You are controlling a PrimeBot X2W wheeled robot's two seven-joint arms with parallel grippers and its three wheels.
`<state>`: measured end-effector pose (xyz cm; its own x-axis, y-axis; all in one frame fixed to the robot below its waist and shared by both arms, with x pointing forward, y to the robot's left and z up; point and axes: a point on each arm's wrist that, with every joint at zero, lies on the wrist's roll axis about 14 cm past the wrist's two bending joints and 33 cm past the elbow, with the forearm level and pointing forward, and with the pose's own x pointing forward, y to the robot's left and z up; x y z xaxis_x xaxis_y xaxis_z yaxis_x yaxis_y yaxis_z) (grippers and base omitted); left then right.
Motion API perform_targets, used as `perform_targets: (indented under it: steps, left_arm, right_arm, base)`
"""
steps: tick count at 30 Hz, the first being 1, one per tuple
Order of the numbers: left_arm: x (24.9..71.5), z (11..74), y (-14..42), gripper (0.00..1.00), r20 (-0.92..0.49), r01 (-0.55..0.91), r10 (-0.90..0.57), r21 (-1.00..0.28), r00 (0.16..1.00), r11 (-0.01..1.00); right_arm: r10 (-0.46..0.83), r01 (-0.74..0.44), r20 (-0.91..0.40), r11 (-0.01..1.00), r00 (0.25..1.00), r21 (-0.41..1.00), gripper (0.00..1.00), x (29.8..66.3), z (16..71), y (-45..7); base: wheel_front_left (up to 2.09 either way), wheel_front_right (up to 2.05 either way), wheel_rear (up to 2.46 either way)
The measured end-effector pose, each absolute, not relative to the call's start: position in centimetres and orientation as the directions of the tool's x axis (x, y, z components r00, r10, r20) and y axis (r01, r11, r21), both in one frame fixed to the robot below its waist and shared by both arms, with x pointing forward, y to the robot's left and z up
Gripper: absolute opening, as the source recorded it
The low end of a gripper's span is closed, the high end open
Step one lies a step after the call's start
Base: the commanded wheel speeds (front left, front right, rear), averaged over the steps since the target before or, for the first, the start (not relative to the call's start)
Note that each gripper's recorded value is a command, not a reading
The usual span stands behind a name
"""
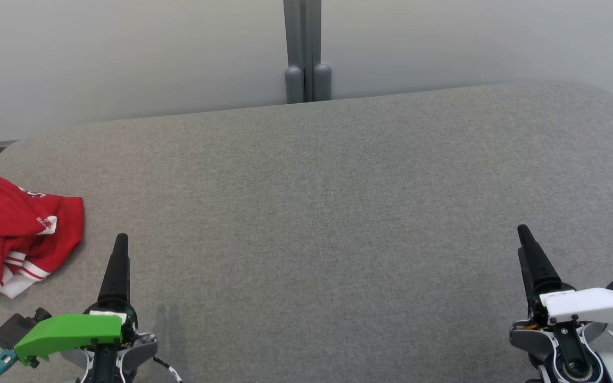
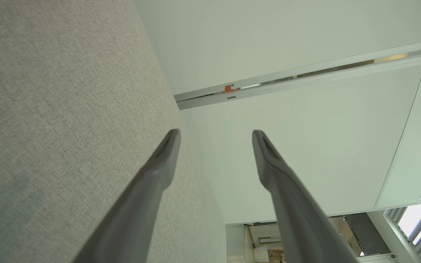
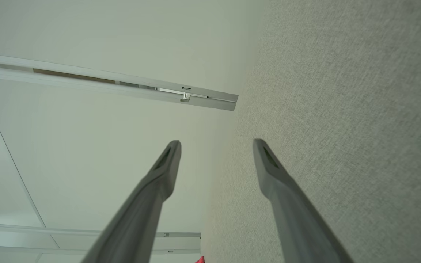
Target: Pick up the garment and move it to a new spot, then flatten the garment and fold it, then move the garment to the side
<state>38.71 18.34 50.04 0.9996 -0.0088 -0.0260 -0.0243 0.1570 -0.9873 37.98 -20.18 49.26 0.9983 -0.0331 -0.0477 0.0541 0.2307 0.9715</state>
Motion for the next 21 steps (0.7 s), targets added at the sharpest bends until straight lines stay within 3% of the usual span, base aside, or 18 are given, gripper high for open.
perform_targets:
  steps: [13, 21]
  left_arm:
    - [39.1, 51.8, 17.8, 1.0, 0.032, 0.035, -0.014, -0.913, 0.999, 0.407]
    - [39.1, 52.3, 17.1, 1.0, 0.052, 0.065, -0.039, -0.832, 0.998, 0.551]
  right_arm:
    - [-0.023, 0.003, 0.011, 0.532, 1.0, 0.847, 1.0, 38.3, 51.1, -20.1]
    - [-0.011, -0.016, 0.032, 0.664, 0.999, 0.748, 1.0, 38.3, 51.6, -19.8]
  base:
    - [0.0, 0.0, 0.0]
    - [0.0, 0.0, 0.0]
